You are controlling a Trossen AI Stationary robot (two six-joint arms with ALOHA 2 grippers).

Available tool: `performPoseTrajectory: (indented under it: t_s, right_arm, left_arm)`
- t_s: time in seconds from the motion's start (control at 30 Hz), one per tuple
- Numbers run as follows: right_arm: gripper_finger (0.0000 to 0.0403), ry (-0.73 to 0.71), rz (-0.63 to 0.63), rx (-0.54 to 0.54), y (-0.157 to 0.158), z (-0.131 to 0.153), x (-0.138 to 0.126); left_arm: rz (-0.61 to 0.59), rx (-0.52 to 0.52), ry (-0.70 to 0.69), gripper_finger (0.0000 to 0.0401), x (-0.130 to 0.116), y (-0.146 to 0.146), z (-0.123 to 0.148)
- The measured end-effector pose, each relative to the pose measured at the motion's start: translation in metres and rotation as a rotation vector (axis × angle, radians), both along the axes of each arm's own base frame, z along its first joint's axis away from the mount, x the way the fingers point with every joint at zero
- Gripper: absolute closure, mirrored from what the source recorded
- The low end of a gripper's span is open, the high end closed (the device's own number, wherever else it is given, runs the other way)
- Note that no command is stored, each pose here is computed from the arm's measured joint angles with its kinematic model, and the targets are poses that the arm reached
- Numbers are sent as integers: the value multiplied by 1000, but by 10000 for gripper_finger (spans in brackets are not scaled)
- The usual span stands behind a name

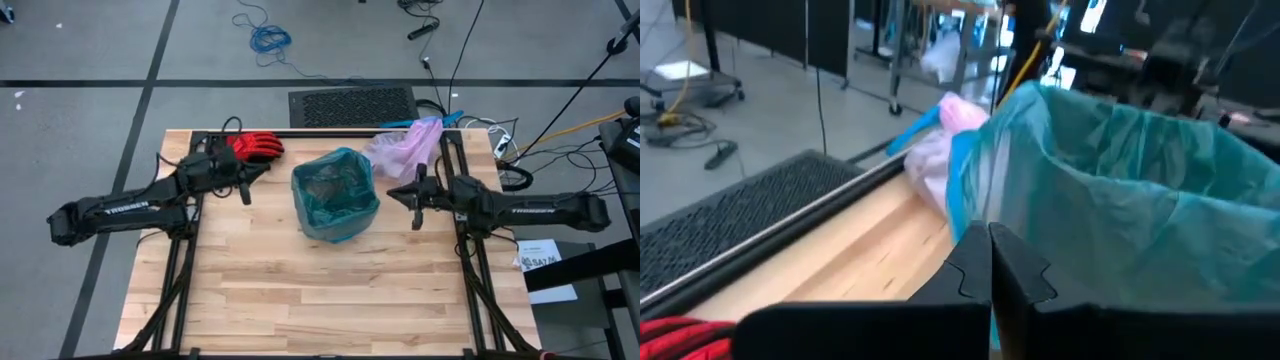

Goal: Place trash/remove bag and relplace
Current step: Return to Home Position

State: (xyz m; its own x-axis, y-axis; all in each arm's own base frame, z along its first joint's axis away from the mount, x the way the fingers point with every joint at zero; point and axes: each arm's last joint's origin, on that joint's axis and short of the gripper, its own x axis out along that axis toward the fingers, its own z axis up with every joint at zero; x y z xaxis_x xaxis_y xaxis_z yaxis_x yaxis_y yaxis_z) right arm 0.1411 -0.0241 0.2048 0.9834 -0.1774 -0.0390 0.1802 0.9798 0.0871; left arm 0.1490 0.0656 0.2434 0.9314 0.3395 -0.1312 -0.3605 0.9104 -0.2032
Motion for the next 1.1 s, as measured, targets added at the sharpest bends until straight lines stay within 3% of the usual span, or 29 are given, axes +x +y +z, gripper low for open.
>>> performPoseTrajectory:
  t_s: [0.13,0.33,0.57,0.7,0.77,0.83,0.97,1.1]
  right_arm:
    - [403,-109,-9,49,1,-29,-10]
    - [403,-130,-6,-22,3,-27,-13]
    - [403,-150,-10,-53,4,-23,-20]
    - [403,-123,-8,-6,5,-26,-24]
    - [403,-97,-18,17,5,-29,-26]
    - [403,-81,-42,32,5,-31,-27]
    - [403,-30,-86,67,4,-37,-28]
    - [403,19,-82,82,4,-41,-29]
  left_arm:
    - [-35,1,13,401,-5,-8,-9]
    - [-13,-13,66,401,-43,-27,-12]
    - [47,-4,-90,401,-77,-42,-22]
    - [26,-106,-8,401,-69,-43,-57]
    - [-2,-145,-52,401,-60,-44,-72]
    - [-26,-118,-99,401,-54,-45,-74]
    - [38,-95,-80,401,-50,-44,-79]
    - [54,-194,-121,401,-50,-44,-78]
